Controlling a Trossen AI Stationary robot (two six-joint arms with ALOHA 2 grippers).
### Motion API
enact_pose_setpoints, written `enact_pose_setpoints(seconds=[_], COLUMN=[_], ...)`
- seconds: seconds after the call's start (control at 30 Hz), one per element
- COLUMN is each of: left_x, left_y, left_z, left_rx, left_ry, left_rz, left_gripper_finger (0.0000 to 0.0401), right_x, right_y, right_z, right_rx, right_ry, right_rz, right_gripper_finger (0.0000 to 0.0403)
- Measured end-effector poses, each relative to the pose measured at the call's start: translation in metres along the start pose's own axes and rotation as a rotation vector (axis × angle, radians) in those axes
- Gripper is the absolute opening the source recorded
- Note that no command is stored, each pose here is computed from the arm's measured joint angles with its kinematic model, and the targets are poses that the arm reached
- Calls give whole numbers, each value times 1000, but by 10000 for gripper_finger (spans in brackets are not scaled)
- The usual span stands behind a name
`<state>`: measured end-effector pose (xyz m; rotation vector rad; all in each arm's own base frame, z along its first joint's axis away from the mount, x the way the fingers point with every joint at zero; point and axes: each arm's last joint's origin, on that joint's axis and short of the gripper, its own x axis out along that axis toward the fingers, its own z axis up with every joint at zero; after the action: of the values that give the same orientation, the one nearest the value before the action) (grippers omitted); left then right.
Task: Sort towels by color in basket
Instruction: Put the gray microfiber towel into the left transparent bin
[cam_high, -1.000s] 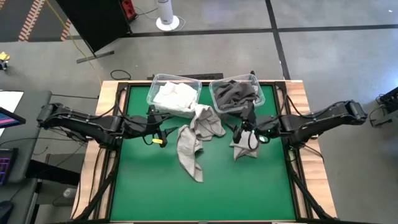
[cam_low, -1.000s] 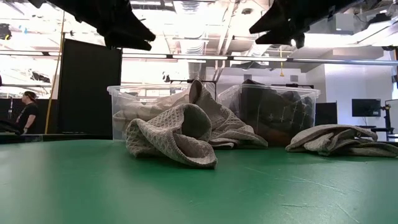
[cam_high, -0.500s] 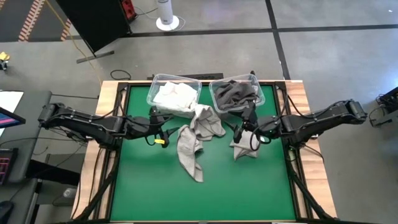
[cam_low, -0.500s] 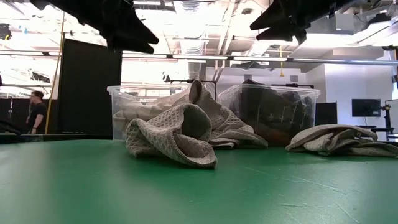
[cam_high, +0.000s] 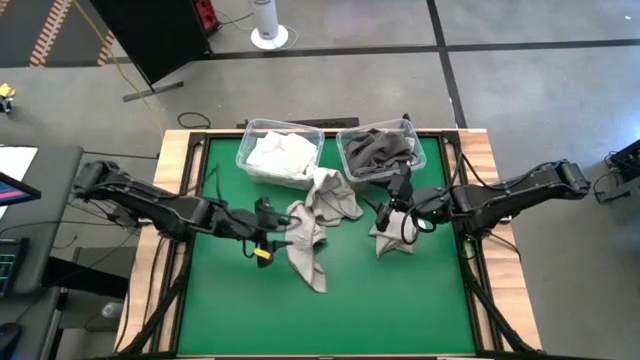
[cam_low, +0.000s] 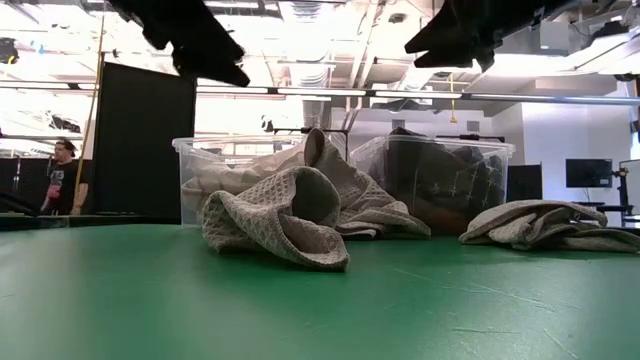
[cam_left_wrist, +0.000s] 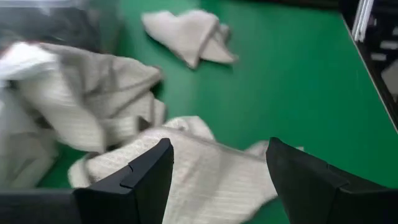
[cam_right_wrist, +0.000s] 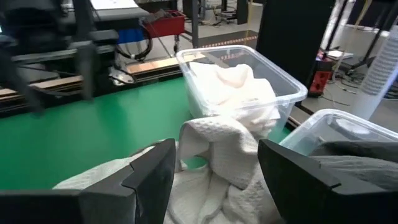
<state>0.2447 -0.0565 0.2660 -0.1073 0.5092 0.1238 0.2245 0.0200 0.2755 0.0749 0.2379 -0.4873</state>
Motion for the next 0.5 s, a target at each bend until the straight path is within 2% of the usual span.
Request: enact_pose_setpoints(seconds=[0.07, 0.27, 0.5], left_x=[9, 40, 86], left_y=[-9, -25, -14], left_z=[3, 13, 22], left_rx=[41, 278, 404], left_ry=[63, 228, 355], left_rz=[1, 27, 89], left_gripper_finger=[247, 247, 247], right_x=[2, 2, -2], right_y=[-2, -8, -10], right_z=[0, 2, 6], right_rx=[-4, -6, 1], right_ry=[1, -4, -19], right_rz=[-13, -36, -29], right_gripper_finger=[272, 272, 272])
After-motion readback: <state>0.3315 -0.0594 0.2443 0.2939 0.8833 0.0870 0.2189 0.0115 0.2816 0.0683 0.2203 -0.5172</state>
